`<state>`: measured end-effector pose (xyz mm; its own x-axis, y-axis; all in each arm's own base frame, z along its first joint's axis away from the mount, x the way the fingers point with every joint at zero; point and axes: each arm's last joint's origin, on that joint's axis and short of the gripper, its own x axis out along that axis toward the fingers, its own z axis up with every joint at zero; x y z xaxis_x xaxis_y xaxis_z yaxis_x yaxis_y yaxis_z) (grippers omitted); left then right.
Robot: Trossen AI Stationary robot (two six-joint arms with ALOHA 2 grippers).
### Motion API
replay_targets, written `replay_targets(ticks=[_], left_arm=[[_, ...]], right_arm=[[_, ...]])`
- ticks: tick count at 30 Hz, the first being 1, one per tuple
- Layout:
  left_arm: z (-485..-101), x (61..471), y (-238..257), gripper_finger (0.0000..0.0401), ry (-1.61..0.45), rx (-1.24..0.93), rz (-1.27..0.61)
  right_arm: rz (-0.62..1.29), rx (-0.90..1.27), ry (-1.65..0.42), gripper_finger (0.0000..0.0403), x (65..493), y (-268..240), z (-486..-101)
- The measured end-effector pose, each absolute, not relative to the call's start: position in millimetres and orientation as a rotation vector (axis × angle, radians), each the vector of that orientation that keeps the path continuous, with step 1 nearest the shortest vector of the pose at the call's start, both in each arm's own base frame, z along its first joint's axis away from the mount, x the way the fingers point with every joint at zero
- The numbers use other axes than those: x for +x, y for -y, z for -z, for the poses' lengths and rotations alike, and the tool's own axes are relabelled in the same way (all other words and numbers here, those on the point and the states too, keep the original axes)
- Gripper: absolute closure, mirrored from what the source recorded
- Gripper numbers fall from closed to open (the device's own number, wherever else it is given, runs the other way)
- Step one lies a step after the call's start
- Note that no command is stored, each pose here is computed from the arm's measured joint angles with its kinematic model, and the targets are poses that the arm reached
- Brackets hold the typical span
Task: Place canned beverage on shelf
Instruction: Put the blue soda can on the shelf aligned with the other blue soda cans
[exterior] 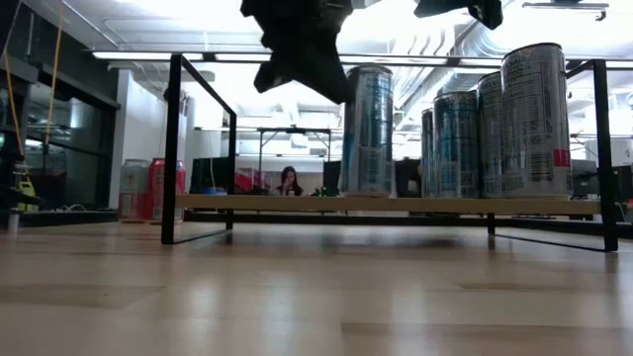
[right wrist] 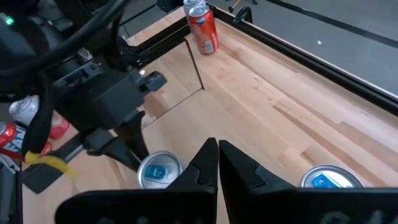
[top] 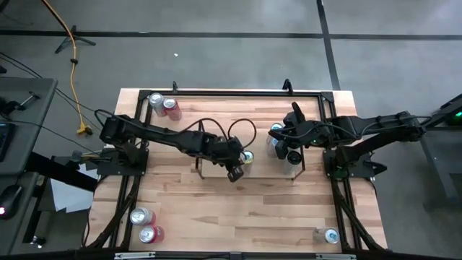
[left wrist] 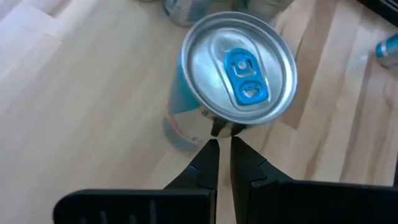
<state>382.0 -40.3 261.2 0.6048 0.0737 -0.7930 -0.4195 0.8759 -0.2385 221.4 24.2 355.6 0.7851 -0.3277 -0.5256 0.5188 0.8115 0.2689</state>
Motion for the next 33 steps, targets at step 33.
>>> replay_targets(ticks=[33], left_arm=[[-257.6, 397.8, -3.1, 0.0401, -0.794, -0.236, -0.317]], right_arm=[[0.475, 0.419, -0.488, 0.0403, 221.1, -24.1, -354.8]])
